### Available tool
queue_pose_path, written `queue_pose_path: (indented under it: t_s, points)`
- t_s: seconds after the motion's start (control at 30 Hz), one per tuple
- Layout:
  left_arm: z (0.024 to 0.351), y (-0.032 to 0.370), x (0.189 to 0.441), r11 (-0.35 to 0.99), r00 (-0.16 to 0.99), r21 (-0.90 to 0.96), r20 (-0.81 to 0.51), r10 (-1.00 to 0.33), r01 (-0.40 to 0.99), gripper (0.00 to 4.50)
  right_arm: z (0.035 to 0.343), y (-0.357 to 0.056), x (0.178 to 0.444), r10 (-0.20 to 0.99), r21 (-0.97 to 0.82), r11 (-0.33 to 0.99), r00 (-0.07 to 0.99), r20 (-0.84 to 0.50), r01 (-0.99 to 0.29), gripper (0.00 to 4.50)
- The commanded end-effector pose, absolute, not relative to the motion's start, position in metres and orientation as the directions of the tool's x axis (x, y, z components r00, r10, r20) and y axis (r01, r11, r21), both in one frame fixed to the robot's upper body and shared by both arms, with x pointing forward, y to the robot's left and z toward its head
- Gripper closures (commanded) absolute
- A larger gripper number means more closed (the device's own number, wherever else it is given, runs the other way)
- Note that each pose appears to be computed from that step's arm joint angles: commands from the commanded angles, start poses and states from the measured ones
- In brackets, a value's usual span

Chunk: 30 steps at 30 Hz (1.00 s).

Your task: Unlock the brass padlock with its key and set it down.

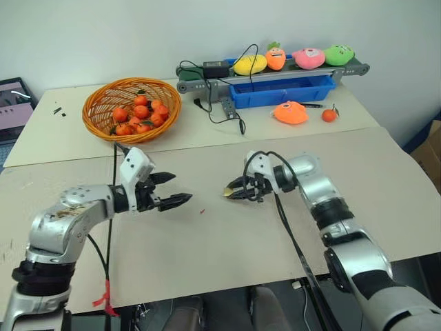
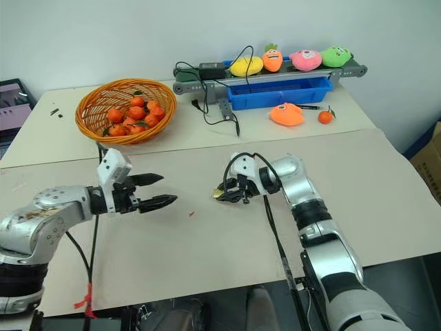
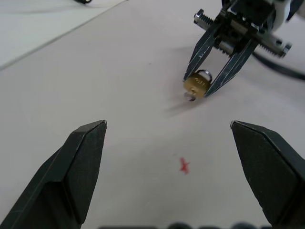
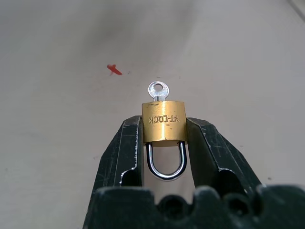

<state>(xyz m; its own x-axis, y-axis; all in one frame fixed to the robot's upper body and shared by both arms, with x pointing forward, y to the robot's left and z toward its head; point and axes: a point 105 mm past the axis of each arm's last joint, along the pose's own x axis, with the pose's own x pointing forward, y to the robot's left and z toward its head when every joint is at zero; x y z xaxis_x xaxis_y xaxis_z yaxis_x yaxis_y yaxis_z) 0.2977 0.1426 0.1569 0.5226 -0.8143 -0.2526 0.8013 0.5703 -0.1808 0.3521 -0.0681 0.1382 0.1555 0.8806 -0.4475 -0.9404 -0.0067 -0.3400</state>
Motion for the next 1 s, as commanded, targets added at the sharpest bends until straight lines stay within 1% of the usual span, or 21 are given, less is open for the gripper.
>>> queue_pose_path:
  t_s: [0.03,0.2,0.3,0.43,0.57,0.73,1.0]
  points:
    - [0.163,0.124,0.282,0.476,0.426,-0.327,-0.215,-0.879,0.817,0.06,0.166,-0.067,0.337,0.899,-0.440,-0.006,0.188,-0.396,-0.898,3.60]
    - [0.164,0.119,0.288,0.458,0.414,-0.495,-0.204,-0.887,0.739,0.06,0.178,-0.073,0.332,0.881,-0.557,0.020,0.278,-0.383,-0.830,3.60]
    - [0.174,0.112,0.294,0.415,0.402,-0.584,-0.160,-0.901,0.697,0.06,0.182,-0.072,0.328,0.876,-0.606,0.027,0.311,-0.369,-0.795,3.60]
    - [0.199,0.096,0.300,0.334,0.390,-0.634,-0.055,-0.919,0.698,0.06,0.186,-0.065,0.318,0.888,-0.628,0.046,0.320,-0.331,-0.777,3.60]
    - [0.210,0.088,0.301,0.303,0.393,-0.656,-0.012,-0.920,0.691,0.06,0.197,-0.063,0.320,0.885,-0.692,0.080,0.371,-0.282,-0.717,3.60]
    - [0.208,0.086,0.301,0.304,0.410,-0.687,-0.009,-0.912,0.660,0.06,0.210,-0.061,0.321,0.885,-0.738,0.092,0.395,-0.248,-0.669,3.60]
    - [0.198,0.105,0.307,0.349,0.465,-0.725,-0.044,-0.884,0.594,0.06,0.224,-0.069,0.327,0.874,-0.775,0.083,0.419,-0.245,-0.626,3.60]
